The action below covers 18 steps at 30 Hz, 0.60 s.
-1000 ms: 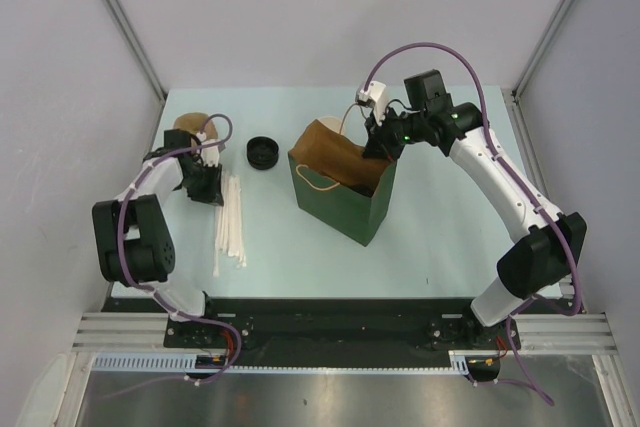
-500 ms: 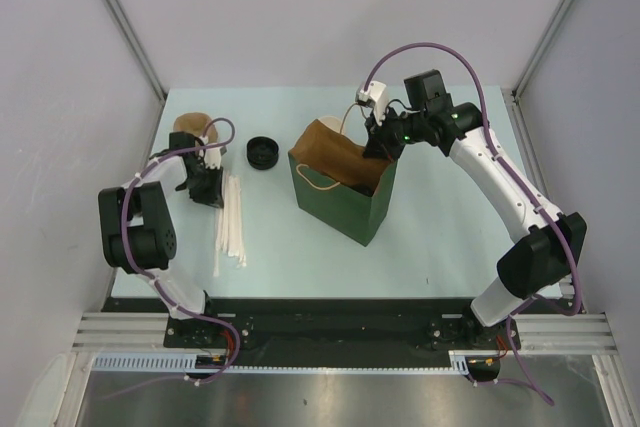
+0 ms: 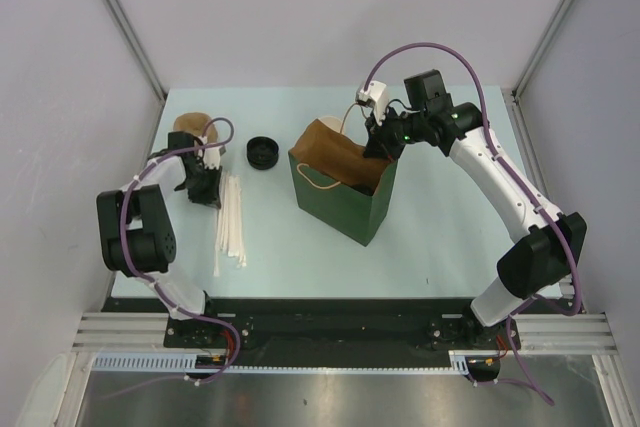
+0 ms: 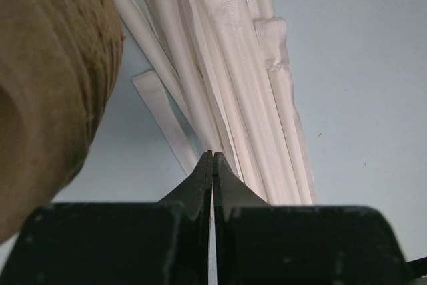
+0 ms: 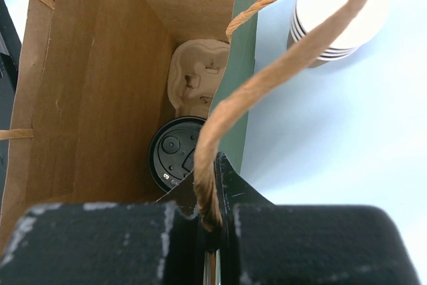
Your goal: Pack the takeout coffee
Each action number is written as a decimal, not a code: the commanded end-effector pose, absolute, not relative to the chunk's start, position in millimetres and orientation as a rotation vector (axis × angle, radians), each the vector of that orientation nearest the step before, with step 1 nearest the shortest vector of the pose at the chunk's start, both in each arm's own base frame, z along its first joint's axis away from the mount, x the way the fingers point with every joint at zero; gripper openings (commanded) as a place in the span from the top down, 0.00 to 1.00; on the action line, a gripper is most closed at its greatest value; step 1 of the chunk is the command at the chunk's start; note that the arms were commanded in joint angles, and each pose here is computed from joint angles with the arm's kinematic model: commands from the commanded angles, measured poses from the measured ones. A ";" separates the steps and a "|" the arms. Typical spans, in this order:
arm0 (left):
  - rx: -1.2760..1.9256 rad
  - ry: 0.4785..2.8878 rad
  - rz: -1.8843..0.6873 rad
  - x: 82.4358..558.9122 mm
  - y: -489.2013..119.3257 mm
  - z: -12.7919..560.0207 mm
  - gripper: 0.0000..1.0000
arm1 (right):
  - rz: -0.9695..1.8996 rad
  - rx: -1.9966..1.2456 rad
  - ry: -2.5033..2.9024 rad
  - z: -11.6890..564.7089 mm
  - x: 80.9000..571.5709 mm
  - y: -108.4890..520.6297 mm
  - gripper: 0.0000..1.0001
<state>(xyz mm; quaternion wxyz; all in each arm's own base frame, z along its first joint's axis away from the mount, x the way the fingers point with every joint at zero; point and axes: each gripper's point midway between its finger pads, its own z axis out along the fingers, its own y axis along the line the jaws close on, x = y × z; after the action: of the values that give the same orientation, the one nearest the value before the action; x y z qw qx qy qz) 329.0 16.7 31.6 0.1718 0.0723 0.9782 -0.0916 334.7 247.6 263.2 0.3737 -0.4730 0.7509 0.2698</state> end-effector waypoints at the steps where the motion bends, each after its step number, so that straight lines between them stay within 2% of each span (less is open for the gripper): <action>1: 0.207 2.697 -0.234 335.4 18.1 69.1 1.00 | 0.676 -1.199 1.885 277.8 335.2 246.6 1.00; 8: 0.184 2.692 -0.200 339.2 22.4 73.5 0.99 | 0.683 -1.201 1.883 277.2 334.4 247.3 1.00; 13: 0.126 2.741 -0.121 340.5 34.2 55.5 0.80 | 0.686 -1.200 1.881 278.8 333.5 248.0 1.00; 18: 0.128 2.752 -0.088 342.6 39.1 42.1 0.72 | 0.685 -1.204 1.883 278.9 331.0 247.6 1.00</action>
<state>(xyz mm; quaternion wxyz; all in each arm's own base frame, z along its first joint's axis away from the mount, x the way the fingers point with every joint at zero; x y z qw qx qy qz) 332.6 30.2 46.4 0.1829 0.0554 0.9802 -0.0515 334.7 247.6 263.2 0.3736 -0.4730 0.7508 0.2700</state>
